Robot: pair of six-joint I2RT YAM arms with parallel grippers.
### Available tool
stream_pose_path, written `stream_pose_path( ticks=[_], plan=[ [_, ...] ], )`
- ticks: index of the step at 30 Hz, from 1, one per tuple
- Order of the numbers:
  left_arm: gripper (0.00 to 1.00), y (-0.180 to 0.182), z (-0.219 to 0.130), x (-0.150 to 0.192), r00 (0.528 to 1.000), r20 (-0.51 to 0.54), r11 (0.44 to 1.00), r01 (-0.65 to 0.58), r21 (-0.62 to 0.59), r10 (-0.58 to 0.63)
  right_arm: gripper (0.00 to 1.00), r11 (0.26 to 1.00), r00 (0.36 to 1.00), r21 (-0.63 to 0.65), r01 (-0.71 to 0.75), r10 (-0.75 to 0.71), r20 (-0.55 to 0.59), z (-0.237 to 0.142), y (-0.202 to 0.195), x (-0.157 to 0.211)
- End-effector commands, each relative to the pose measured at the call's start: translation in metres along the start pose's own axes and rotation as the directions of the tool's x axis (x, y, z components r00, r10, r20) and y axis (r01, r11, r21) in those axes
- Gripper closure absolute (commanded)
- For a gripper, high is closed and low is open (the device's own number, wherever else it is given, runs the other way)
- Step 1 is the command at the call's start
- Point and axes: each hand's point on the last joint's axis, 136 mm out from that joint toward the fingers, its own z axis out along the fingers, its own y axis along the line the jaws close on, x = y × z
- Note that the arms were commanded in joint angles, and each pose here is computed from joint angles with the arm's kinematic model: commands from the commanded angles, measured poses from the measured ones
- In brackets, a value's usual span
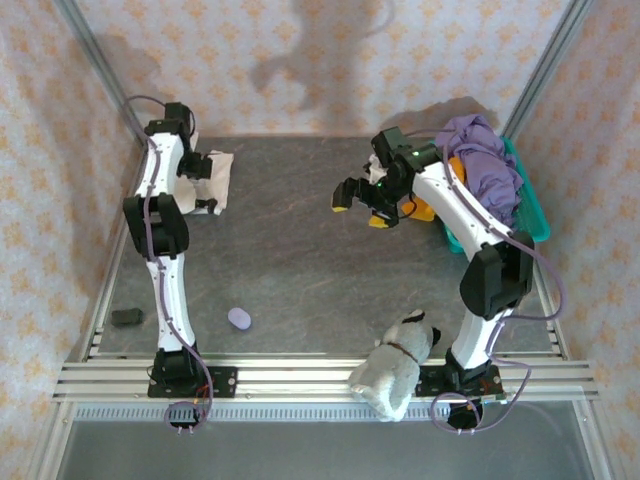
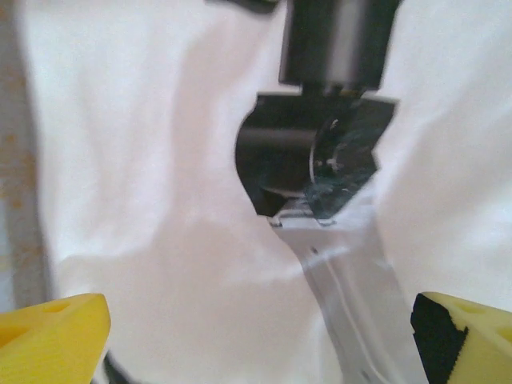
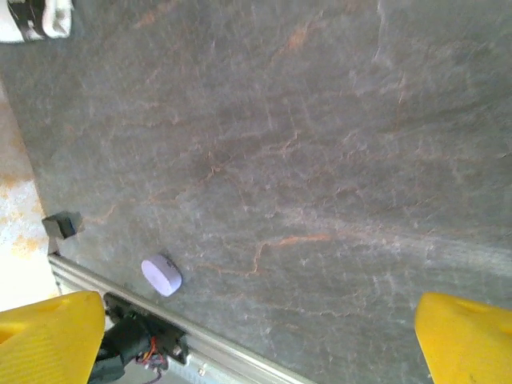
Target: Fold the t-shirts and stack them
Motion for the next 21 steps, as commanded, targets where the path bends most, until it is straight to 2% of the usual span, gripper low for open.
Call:
stream_pose_path(
  ticks=[1, 3, 5, 7, 8, 9, 10, 12, 13, 15, 19, 21],
  plan=[
    [0.00, 0.011, -0.114, -0.046, 0.943, 0.284, 0.985, 0.167, 0.050, -0.174, 0.01, 0.997, 0.976, 0.040, 0.072, -0.078, 0.205, -0.047, 0.005, -0.016],
    [0.00, 0.013, -0.149, -0.051, 0.883, 0.373, 0.959, 0.263, 0.106, -0.283, 0.01, 0.990, 0.941, 0.083, 0.114, -0.134, 0.310, -0.070, 0.003, -0.021],
    [0.00, 0.012, -0.177, -0.050, 0.797, 0.460, 0.921, 0.341, 0.191, -0.391, 0.01, 0.981, 0.857, 0.090, 0.171, -0.193, 0.478, -0.103, 0.008, -0.024],
    [0.01, 0.010, -0.206, -0.037, 0.695, 0.558, 0.892, 0.362, 0.272, -0.453, 0.01, 0.977, 0.711, 0.132, 0.168, -0.213, 0.670, -0.141, -0.002, -0.024],
    [0.01, 0.005, -0.212, -0.031, 0.653, 0.598, 0.885, 0.350, 0.307, -0.465, 0.01, 0.977, 0.650, 0.165, 0.135, -0.213, 0.729, -0.151, -0.014, -0.025],
    [0.01, -0.001, -0.222, -0.023, 0.598, 0.650, 0.883, 0.316, 0.348, -0.470, 0.01, 0.977, 0.563, 0.197, 0.088, -0.212, 0.799, -0.170, -0.028, -0.021],
    [0.01, -0.003, -0.230, -0.010, 0.540, 0.697, 0.882, 0.298, 0.365, -0.471, 0.01, 0.970, 0.499, 0.235, 0.063, -0.235, 0.834, -0.178, -0.041, -0.018],
    [0.01, -0.010, -0.236, 0.018, 0.486, 0.756, 0.899, 0.244, 0.365, -0.439, 0.01, 0.947, 0.396, 0.318, 0.043, -0.308, 0.865, -0.184, -0.061, -0.014],
    [0.01, -0.014, -0.237, 0.035, 0.484, 0.772, 0.912, 0.216, 0.349, -0.411, 0.01, 0.938, 0.359, 0.346, 0.009, -0.326, 0.874, -0.184, -0.073, -0.013],
    [0.01, -0.024, -0.229, 0.066, 0.521, 0.770, 0.929, 0.166, 0.331, -0.368, 0.01, 0.914, 0.325, 0.404, -0.033, -0.372, 0.869, -0.175, -0.094, -0.011],
    [0.01, -0.044, -0.195, 0.122, 0.629, 0.723, 0.952, 0.095, 0.292, -0.285, 0.01, 0.837, 0.377, 0.528, -0.142, -0.447, 0.811, -0.138, -0.145, -0.007],
    [0.00, -0.045, -0.174, 0.143, 0.641, 0.708, 0.950, 0.125, 0.287, -0.298, 0.01, 0.793, 0.367, 0.555, -0.251, -0.452, 0.813, -0.131, -0.173, -0.003]
  ],
)
